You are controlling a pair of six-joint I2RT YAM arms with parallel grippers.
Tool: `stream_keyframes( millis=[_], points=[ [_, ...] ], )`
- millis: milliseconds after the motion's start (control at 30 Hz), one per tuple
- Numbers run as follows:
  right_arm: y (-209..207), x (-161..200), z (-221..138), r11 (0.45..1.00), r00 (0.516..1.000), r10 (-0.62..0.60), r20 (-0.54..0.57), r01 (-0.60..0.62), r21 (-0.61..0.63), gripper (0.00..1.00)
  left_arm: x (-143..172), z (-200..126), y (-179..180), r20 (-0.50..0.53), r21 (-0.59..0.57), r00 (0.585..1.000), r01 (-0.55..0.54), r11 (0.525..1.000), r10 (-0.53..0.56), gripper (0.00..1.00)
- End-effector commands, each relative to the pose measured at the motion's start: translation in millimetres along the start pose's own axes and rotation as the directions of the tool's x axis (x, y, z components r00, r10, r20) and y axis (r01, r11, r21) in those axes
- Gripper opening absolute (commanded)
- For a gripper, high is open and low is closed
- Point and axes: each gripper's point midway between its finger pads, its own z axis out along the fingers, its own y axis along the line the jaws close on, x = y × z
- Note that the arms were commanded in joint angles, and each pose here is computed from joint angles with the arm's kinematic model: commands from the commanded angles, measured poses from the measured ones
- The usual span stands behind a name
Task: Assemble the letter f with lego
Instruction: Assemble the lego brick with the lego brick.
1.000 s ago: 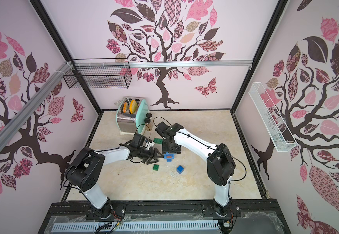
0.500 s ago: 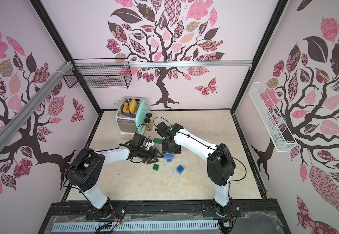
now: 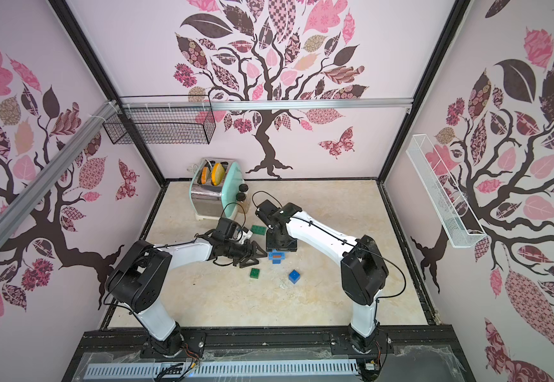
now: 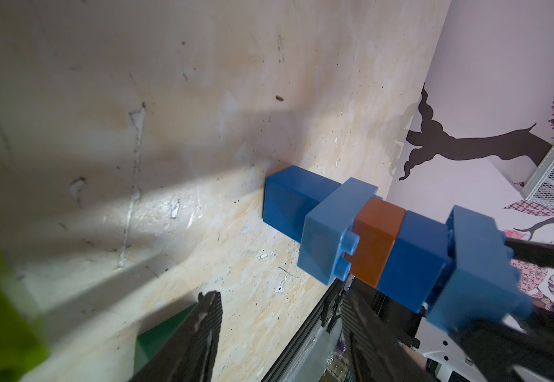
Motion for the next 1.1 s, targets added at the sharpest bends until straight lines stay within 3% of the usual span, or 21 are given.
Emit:
stream_keyframes(
  millis=[0, 1067],
  points=[
    [-12.6, 16.9, 12.9, 0.998, 0.997, -0.028, -0.067, 0.032, 0.057, 0.60, -2.0, 1.4, 4.4, 0.008, -0.001, 1.000, -0.001, 1.000, 0.001, 0.61],
    [-22.6, 32.3, 42.0, 0.985, 0.980, -0.101, -0.174, 0.123, 0.122, 0.60, -5.3, -12.6, 1.6, 0.031, -0.025, 0.999, -0.026, 0.999, 0.027, 0.62]
  ],
)
